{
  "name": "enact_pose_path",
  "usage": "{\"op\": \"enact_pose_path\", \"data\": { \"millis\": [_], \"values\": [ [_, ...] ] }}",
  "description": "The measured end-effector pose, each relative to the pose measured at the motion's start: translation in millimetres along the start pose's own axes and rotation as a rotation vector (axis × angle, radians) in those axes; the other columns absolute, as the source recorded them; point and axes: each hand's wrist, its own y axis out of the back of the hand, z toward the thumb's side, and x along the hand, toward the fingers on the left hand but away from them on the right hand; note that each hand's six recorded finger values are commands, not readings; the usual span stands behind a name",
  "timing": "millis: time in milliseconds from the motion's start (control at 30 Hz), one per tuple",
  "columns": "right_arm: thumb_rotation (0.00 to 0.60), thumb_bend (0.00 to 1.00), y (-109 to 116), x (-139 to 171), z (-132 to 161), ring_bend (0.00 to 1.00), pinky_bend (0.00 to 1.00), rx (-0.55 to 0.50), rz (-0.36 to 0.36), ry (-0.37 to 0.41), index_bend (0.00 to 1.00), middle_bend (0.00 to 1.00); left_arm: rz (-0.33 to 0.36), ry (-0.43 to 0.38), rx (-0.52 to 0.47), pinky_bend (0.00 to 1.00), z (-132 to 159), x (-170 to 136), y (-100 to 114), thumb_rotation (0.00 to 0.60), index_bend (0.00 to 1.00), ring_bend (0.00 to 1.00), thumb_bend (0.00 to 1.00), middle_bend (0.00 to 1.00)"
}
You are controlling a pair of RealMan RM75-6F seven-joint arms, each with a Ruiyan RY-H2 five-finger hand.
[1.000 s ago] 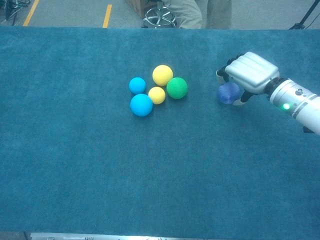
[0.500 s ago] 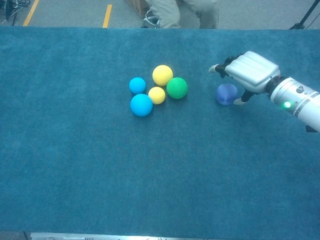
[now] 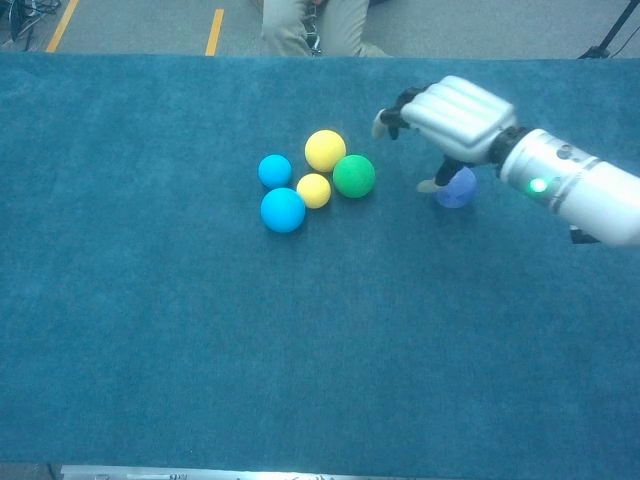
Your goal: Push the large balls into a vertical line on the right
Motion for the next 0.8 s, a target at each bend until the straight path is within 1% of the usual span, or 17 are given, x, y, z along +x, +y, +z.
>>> {"op": "enact_pose_path", "data": {
  "millis": [167,333,567,800],
  "values": [
    [0.6,0.0,-6,-18,14,0.22,0.32,0.05,0.001,0.02,0.32,0.4,0.007,0.014,-0.001,0.3,-4,-5,2,0.6,0.32,0.24,0.4,0.18],
    [0.6,0.0,-12,-30,20,0.22,0.32,0.083,-0.002,0.026,0.32,0.4,0.009,0.029,-0.003,0.31,-9,-9,3,0.6,0.32,0.24,0.4,0.18],
    [0.6,0.0,-17,-42,29,0.22,0.32,0.086,-0.013,0.036,0.33,0.4,0.008,0.026,-0.004,0.3,-10,-8,3,0.6,0.32,0.24,0.4,0.18],
    [0.6,0.0,-25,-44,32,0.22,0.32,0.09,-0.004,0.039,0.35,0.4,-0.006,0.024,-0.011,0.31,-11,-7,0,0.6,0.32,0.24,0.4,0.18]
  ]
}}
